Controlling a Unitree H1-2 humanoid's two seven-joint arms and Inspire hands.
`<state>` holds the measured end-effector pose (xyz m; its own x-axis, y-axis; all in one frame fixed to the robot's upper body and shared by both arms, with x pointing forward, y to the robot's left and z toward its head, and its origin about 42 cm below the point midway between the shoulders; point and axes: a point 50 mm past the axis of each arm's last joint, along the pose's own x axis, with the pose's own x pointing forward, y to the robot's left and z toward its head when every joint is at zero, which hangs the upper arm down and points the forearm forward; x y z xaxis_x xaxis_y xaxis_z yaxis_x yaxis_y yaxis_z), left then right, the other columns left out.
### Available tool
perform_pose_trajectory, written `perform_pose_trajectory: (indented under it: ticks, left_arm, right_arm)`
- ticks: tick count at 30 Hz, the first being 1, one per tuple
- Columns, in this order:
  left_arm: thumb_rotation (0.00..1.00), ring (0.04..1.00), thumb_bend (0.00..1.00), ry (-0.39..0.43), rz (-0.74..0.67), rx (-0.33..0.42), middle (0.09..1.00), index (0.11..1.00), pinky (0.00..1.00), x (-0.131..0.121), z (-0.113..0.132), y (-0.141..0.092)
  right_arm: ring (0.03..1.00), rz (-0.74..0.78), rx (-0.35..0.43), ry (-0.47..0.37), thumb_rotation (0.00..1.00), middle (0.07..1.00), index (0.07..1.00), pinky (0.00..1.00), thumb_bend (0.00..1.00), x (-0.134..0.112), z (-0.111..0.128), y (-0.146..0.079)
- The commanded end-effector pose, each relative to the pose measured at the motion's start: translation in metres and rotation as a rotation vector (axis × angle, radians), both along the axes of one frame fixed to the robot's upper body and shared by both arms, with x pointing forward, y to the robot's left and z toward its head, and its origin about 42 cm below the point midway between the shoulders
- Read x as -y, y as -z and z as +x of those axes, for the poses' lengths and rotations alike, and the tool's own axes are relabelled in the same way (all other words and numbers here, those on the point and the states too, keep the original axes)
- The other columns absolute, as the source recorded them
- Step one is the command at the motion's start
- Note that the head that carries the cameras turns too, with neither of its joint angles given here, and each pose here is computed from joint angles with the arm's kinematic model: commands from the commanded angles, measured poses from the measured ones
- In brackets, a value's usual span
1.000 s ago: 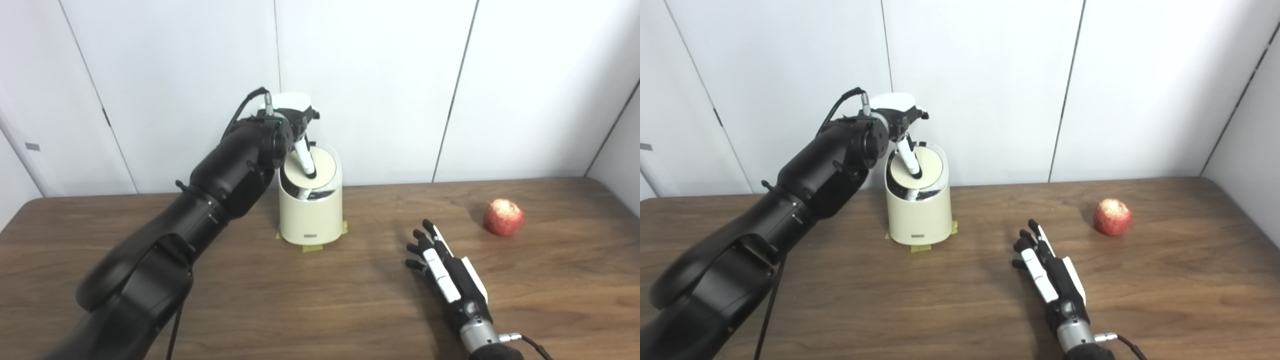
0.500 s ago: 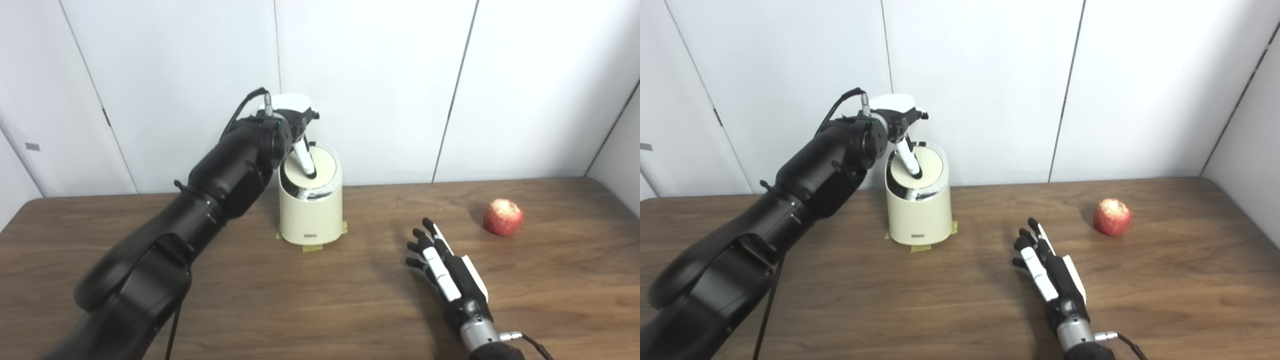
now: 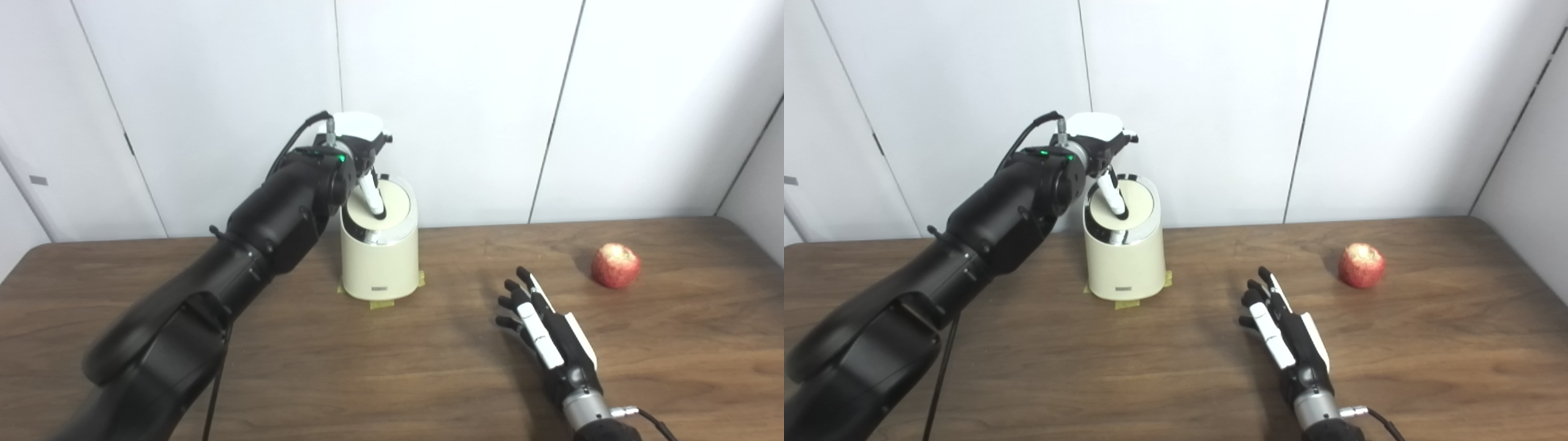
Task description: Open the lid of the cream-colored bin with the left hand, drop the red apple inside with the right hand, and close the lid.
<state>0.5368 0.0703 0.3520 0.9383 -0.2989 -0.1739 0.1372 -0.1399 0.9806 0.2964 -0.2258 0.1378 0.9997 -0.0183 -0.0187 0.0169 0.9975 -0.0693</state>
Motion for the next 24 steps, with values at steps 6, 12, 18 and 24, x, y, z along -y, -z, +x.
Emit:
perform_pose_trajectory:
  ticks: [6,12,18,24]
  left_arm:
    - [0.04,1.0,0.96,0.029,0.133,0.097,1.0,0.985,1.0,0.005,-0.003,0.001]
    - [0.04,1.0,1.0,0.026,0.131,0.083,1.0,0.983,1.0,0.006,-0.006,0.002]
    - [0.03,1.0,0.94,0.012,-0.008,0.057,1.0,0.982,1.0,0.0,-0.005,-0.025]
    - [0.15,0.978,0.89,0.045,-0.13,0.228,0.952,0.934,1.0,-0.014,-0.009,-0.051]
  right_arm:
    - [0.882,0.007,0.086,-0.012,0.84,0.933,0.97,0.78,0.55,-0.003,0.005,-0.021]
    - [0.887,0.015,0.086,-0.009,0.83,0.934,0.968,0.79,0.56,-0.003,0.005,-0.022]
    - [0.888,0.008,0.085,-0.009,0.84,0.935,0.97,0.79,0.56,-0.002,0.005,-0.021]
    - [0.889,-0.001,0.087,-0.006,0.85,0.935,0.97,0.79,0.55,-0.002,0.007,-0.021]
